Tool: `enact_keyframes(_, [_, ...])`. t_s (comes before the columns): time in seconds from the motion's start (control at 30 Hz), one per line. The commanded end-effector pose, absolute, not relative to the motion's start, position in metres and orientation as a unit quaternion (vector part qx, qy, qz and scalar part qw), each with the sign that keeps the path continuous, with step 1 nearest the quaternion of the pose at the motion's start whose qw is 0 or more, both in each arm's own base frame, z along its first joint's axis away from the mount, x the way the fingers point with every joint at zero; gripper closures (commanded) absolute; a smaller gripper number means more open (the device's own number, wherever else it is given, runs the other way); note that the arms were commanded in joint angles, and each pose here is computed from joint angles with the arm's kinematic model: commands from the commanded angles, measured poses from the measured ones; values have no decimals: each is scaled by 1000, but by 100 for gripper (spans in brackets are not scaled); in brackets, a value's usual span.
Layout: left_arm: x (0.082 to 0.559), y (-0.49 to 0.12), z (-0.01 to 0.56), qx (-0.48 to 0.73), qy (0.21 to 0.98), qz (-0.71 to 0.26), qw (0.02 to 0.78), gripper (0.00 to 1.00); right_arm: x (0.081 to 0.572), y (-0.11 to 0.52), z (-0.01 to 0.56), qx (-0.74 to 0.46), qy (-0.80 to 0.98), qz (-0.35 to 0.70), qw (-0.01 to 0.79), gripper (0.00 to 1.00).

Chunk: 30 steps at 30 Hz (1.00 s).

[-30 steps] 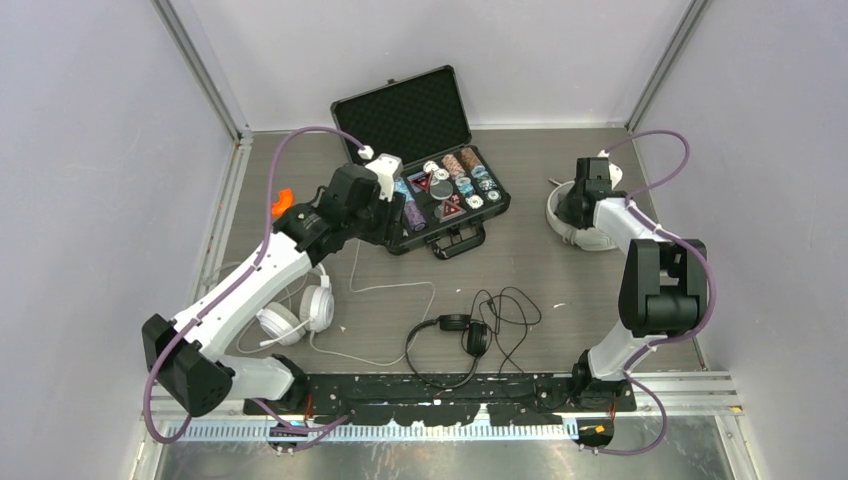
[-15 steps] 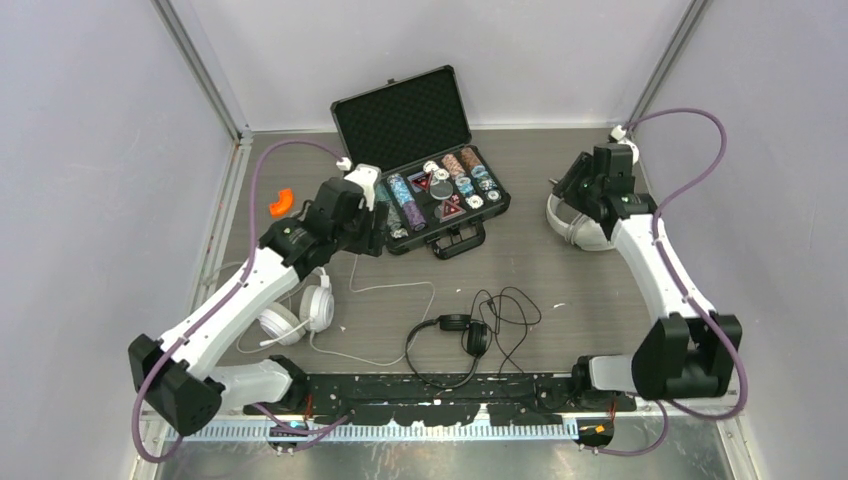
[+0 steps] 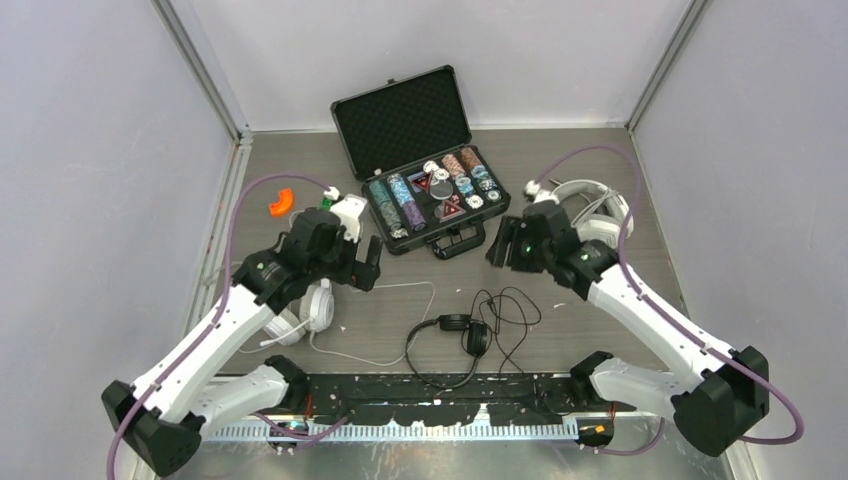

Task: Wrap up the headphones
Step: Pick up the headphones from the corner of the board.

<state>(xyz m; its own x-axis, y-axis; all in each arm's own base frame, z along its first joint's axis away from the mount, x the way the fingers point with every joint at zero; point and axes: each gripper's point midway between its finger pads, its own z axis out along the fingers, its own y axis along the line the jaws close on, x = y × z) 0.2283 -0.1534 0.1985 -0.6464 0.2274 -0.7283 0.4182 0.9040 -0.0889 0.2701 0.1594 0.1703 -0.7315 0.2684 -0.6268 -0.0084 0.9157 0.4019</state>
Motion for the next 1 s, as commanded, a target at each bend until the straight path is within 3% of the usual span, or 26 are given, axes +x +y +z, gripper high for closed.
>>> enact_keyframes(0.0, [218,-147,214,217,859,-143,440,0,223,206,170,-79,899,245,353,38])
enact_keyframes(0.27, [217,-122,247,189,804,-123,550,0,207,254,149,-291,849,213,385,31])
enact_keyframes(0.43, [212,-105,254,169,790,-105,580,0,197,273,133,-401,804,180,400,29])
enact_keyframes(0.57, [209,-102,261,162,779,-110,596,0,175,284,114,-499,757,207,367,28])
enact_keyframes(0.97, [202,-92,277,146,754,-113,631,0,158,287,79,-594,714,198,313,28])
